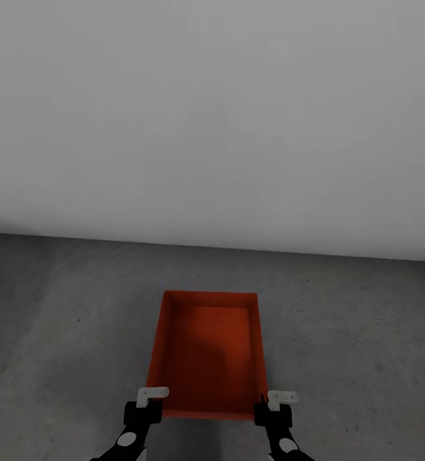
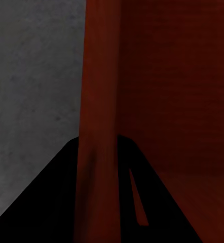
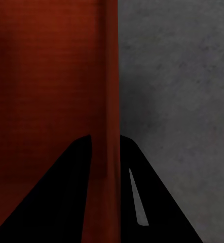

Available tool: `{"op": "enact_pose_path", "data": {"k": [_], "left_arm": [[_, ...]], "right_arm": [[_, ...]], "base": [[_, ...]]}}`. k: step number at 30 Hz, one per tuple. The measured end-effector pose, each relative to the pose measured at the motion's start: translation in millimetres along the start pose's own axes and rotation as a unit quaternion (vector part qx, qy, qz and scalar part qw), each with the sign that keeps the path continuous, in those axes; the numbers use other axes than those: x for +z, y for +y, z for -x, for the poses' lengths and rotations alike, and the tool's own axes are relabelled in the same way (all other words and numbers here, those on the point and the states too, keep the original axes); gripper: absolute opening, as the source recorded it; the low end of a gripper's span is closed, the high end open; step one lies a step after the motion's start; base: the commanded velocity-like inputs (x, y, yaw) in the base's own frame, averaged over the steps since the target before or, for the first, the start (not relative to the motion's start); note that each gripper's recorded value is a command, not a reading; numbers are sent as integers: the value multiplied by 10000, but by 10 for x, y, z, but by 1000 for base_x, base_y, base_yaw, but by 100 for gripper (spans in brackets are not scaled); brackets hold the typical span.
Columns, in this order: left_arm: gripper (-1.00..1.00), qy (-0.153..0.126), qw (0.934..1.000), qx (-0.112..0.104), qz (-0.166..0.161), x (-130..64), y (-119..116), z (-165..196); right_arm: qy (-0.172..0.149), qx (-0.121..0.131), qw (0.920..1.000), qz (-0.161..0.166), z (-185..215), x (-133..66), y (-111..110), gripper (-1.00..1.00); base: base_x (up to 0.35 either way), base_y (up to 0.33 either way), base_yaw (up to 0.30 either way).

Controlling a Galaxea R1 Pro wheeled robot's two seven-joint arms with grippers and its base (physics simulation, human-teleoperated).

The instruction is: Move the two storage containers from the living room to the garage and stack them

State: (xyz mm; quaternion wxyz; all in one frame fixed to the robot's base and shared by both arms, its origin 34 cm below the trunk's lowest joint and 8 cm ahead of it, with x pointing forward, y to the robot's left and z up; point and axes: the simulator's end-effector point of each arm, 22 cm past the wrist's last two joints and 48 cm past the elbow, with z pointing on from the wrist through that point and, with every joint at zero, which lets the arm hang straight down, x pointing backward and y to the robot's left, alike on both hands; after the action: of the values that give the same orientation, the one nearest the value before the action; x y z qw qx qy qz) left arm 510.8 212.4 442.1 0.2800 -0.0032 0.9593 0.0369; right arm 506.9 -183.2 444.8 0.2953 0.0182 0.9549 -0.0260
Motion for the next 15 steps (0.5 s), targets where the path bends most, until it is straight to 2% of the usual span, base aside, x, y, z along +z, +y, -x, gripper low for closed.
{"op": "enact_pose_path", "data": {"k": [15], "left_arm": [[-100,-2,10000,-2,1,14,-1,-9]], "right_arm": [[-2,-2,10000,1,-8,14,1,-100]], "base": [[0,0,0]]}}
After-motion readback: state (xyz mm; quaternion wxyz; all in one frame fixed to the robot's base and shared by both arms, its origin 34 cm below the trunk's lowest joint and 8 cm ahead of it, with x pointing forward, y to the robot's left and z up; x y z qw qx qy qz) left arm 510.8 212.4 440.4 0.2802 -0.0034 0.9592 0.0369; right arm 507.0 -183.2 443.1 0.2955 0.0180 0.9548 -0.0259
